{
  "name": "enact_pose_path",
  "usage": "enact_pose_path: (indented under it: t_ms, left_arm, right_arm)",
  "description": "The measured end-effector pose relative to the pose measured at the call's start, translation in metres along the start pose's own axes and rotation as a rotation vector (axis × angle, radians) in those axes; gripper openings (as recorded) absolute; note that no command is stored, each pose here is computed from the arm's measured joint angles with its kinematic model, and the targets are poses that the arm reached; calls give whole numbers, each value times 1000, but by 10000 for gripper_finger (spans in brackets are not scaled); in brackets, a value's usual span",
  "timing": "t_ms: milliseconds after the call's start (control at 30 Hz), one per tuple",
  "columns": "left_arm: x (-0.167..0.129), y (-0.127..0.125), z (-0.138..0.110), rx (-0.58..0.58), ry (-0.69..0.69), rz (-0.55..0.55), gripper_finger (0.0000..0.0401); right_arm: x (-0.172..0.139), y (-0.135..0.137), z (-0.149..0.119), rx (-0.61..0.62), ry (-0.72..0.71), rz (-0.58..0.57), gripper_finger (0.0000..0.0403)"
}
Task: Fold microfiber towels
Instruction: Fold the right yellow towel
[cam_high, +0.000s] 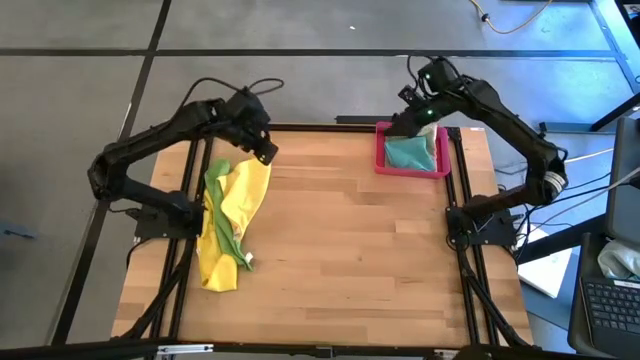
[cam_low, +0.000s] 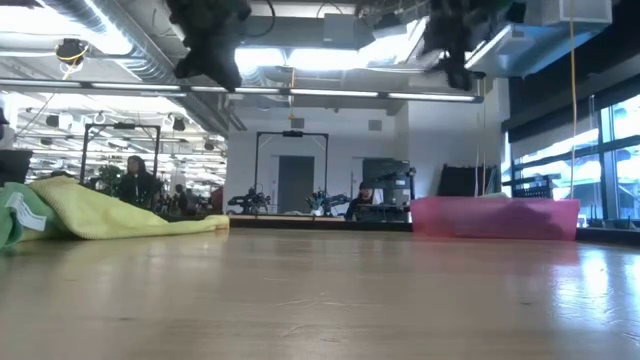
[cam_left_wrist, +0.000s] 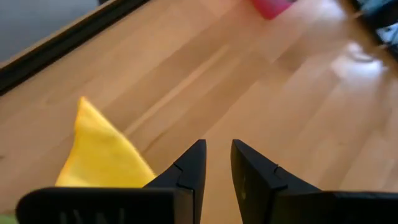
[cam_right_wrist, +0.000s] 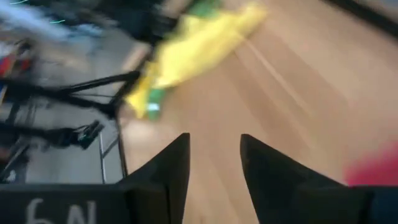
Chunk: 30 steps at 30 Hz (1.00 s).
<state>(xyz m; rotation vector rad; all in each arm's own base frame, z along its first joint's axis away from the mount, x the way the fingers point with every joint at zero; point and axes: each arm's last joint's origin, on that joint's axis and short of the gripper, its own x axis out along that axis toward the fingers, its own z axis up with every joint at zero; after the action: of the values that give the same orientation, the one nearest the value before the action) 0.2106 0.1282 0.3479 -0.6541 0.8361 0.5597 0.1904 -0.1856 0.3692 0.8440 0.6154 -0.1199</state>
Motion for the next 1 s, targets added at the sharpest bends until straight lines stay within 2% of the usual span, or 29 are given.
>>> enact_pose_path:
  t_ms: [67,167,267,500,600,800,1000]
  left_arm:
    - [-1,8,3,-9,-5,-1,67]
    - [10,31,10,-100,64,34,67]
    - [29,57,14,-183,168,53,68]
    - [76,92,25,-218,278,135,102]
    - [92,99,26,-235,311,142,122]
    - [117,111,24,-234,401,150,156]
    - [131,127,24,-170,420,233,170]
  right_arm:
    - [5,10,6,-130,-41,59,154]
    - [16,25,12,-216,-85,113,164]
    - [32,39,15,-217,-92,160,166]
    - [48,65,-8,-262,48,209,167]
    - [49,72,-17,-304,81,186,167]
    - [52,77,-22,-380,52,58,167]
    - [54,79,-23,-397,44,26,167]
